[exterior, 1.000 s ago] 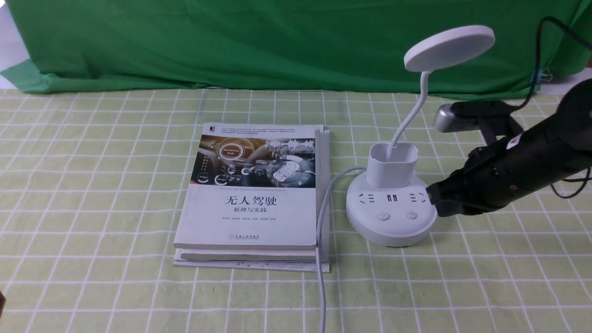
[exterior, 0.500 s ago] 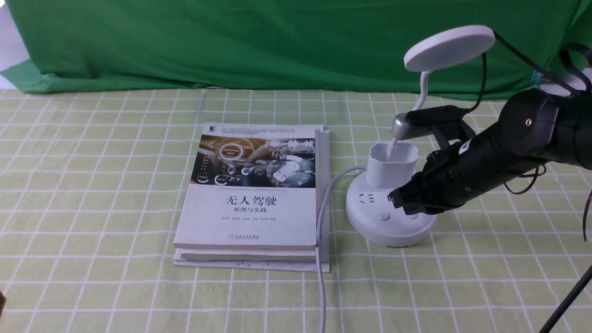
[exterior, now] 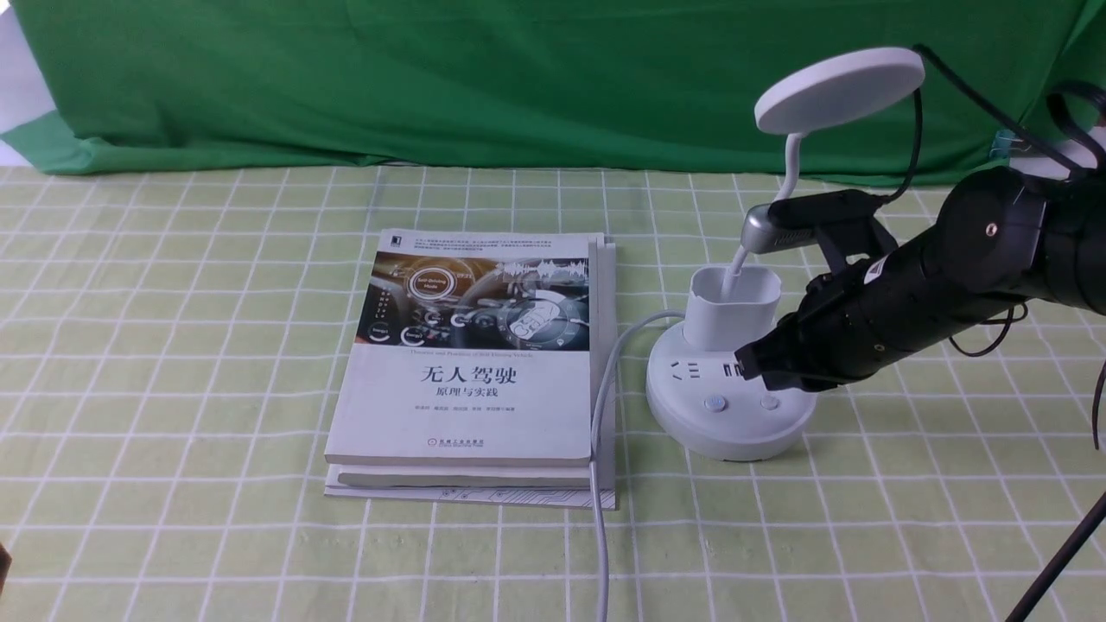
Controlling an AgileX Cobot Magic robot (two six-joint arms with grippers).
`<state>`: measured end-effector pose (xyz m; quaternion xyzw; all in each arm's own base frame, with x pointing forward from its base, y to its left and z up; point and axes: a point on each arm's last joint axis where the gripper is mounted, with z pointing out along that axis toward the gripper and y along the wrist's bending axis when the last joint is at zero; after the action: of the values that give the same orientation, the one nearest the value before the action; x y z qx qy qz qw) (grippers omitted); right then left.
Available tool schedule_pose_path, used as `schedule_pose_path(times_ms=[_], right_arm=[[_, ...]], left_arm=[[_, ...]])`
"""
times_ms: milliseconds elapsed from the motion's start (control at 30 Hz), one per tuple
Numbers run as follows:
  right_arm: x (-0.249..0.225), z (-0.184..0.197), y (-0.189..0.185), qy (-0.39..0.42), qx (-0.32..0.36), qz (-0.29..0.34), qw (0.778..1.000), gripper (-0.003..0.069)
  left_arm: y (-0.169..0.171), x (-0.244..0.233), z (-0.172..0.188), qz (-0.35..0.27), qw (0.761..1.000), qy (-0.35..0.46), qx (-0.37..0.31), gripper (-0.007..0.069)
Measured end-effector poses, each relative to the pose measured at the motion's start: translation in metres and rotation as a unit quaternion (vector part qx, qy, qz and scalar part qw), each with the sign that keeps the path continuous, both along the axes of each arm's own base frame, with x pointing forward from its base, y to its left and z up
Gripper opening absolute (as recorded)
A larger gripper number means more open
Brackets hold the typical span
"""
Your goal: Turn on the table lamp on the green coffee tablecloth with your hand.
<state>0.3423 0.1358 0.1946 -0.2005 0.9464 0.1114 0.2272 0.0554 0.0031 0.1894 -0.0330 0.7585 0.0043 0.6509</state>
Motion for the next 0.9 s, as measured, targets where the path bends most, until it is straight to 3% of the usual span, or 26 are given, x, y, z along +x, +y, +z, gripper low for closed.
schedule_pose_path(times_ms=[433, 900], right_arm=[[0.005, -0.021, 0.001, 0.03, -0.01, 0.0, 0.999, 0.0035], [-0.018, 0.023, -0.004, 0.036, -0.002, 0.02, 0.999, 0.0035]], left_arm=[[0.0, 0.0, 0.0, 0.0, 1.0, 0.0, 0.0, 0.0003], [0.0, 0.0, 0.0, 0.0, 1.0, 0.0, 0.0, 0.0003]])
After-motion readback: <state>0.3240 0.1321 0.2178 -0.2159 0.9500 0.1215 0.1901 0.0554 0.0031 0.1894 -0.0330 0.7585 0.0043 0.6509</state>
